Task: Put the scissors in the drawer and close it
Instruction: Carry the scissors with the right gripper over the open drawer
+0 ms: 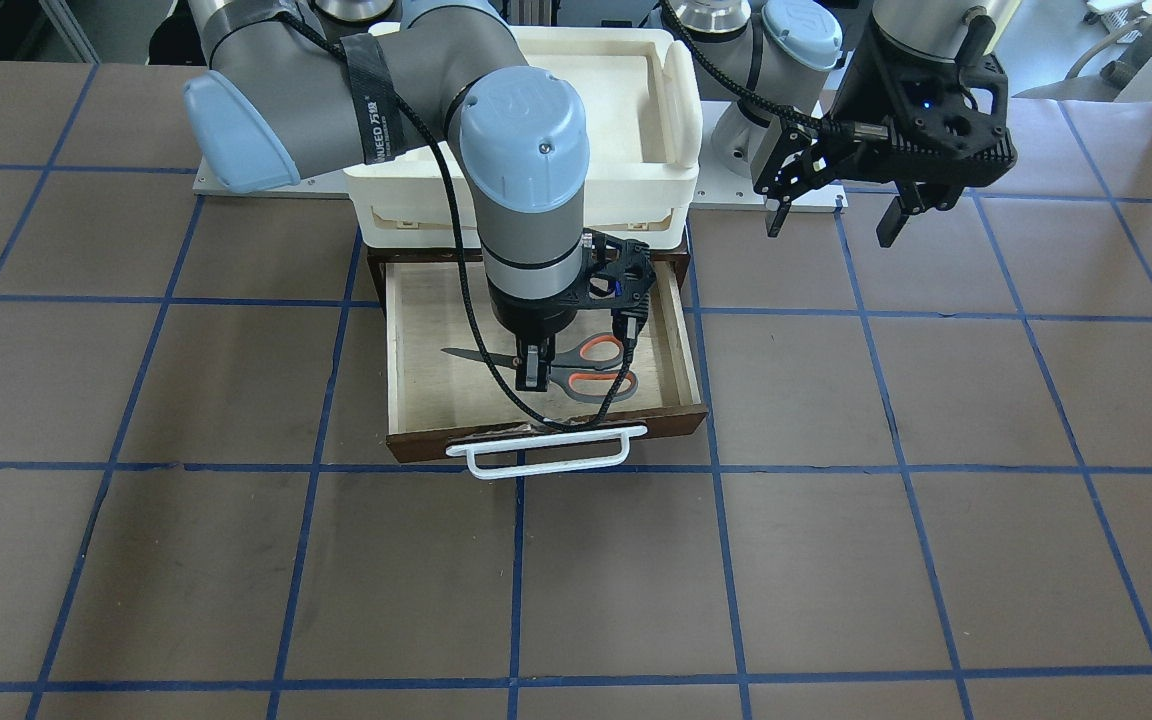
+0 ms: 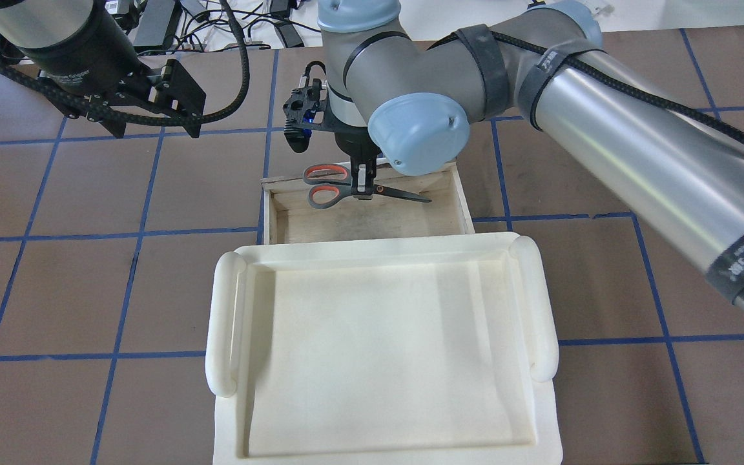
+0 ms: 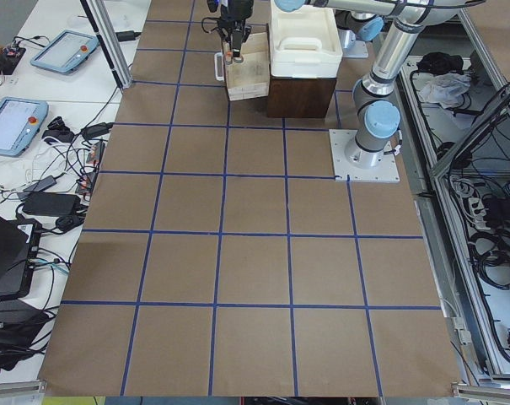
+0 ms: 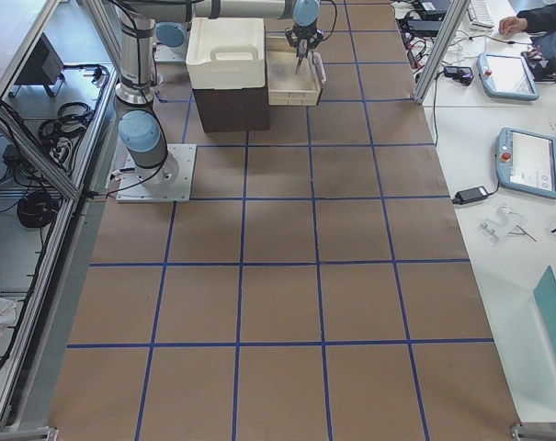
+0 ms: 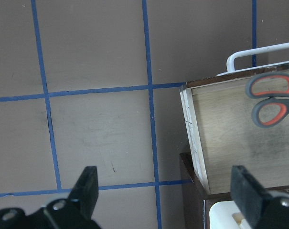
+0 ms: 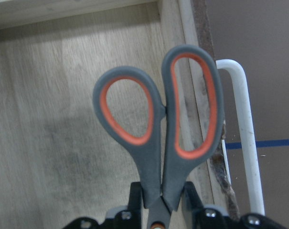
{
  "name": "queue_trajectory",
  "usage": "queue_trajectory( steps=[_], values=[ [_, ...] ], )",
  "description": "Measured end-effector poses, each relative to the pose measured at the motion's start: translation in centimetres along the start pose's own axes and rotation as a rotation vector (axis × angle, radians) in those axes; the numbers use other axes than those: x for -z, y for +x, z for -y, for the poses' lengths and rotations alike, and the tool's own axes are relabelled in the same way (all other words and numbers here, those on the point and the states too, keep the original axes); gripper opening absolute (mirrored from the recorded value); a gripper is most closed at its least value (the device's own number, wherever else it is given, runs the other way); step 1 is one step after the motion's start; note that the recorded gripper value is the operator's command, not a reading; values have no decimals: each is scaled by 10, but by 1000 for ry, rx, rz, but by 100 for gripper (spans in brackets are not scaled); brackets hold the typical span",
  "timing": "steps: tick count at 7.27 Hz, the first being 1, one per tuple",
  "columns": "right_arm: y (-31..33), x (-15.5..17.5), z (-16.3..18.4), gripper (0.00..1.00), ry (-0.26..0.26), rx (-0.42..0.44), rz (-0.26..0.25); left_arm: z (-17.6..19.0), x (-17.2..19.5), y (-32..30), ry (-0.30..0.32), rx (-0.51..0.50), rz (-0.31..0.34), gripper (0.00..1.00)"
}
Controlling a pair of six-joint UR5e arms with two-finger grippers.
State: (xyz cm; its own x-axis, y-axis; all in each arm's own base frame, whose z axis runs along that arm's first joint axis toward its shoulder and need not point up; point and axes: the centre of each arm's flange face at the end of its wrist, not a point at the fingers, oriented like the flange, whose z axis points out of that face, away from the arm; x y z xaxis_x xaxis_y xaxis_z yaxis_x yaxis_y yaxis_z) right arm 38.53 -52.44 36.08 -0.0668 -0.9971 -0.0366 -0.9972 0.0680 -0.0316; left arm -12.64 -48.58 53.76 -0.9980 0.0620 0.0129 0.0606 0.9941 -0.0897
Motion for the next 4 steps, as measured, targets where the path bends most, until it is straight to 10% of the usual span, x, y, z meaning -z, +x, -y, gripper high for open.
queue_trajectory(
  steps=[3,4],
  values=[
    [-9,-33,-4,21,-35,1,54,0,0,0,1,0,-1,100],
    [-13,-38,-5,53,-40,-1,65,-1,1,0,1,0,-1,100]
  ],
)
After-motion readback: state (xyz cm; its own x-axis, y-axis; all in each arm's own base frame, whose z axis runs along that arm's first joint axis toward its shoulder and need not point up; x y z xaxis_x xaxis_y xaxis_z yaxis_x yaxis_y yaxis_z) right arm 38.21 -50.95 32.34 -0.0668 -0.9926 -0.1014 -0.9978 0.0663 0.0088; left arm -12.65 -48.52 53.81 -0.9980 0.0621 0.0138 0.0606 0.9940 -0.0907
